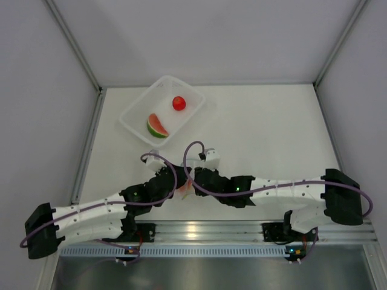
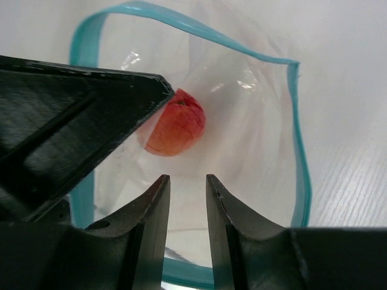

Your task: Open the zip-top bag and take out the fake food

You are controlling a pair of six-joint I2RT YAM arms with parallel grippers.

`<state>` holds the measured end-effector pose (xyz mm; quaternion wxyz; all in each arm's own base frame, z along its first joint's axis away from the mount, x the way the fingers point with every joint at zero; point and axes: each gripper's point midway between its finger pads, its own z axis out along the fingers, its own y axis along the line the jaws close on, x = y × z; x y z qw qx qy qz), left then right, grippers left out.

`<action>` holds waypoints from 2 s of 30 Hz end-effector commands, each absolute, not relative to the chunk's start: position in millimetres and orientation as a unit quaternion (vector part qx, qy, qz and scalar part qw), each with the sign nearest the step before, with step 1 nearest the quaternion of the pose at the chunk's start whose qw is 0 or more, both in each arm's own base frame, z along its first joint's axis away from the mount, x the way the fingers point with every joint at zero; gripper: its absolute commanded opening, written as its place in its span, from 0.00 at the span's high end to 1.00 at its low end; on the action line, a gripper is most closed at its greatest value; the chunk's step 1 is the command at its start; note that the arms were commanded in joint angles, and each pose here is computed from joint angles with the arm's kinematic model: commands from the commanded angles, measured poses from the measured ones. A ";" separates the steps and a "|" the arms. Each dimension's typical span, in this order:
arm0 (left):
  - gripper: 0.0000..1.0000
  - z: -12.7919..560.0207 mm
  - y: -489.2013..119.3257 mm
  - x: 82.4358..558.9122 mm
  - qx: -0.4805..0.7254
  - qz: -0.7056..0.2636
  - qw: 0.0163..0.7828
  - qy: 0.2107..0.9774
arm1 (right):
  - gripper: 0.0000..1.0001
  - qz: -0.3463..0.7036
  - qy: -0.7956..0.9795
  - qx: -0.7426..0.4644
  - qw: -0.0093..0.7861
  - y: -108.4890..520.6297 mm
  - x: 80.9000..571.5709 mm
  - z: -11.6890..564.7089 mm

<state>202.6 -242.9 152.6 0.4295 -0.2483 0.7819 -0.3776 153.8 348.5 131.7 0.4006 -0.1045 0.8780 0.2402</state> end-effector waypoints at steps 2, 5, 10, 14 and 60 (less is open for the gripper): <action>1.00 165.5 -239.3 207.5 -0.286 -0.402 0.437 0.752 | 0.69 0.222 0.879 -0.093 0.413 362.1 160.5 126.9; 1.00 163.3 -245.8 204.7 -0.272 -0.403 0.429 0.761 | 0.68 0.210 0.881 -0.100 0.411 364.2 163.6 118.9; 1.00 196.2 -275.1 203.6 -0.206 -0.420 0.427 0.774 | 0.67 0.206 0.879 -0.092 0.421 346.9 177.2 132.5; 1.00 208.5 -299.9 193.0 -0.152 -0.430 0.387 0.802 | 0.66 0.202 0.881 -0.097 0.416 316.9 179.7 141.9; 1.00 153.7 -324.9 195.2 -0.149 -0.474 0.276 0.823 | 0.36 0.051 0.921 -0.224 0.313 253.3 182.8 61.6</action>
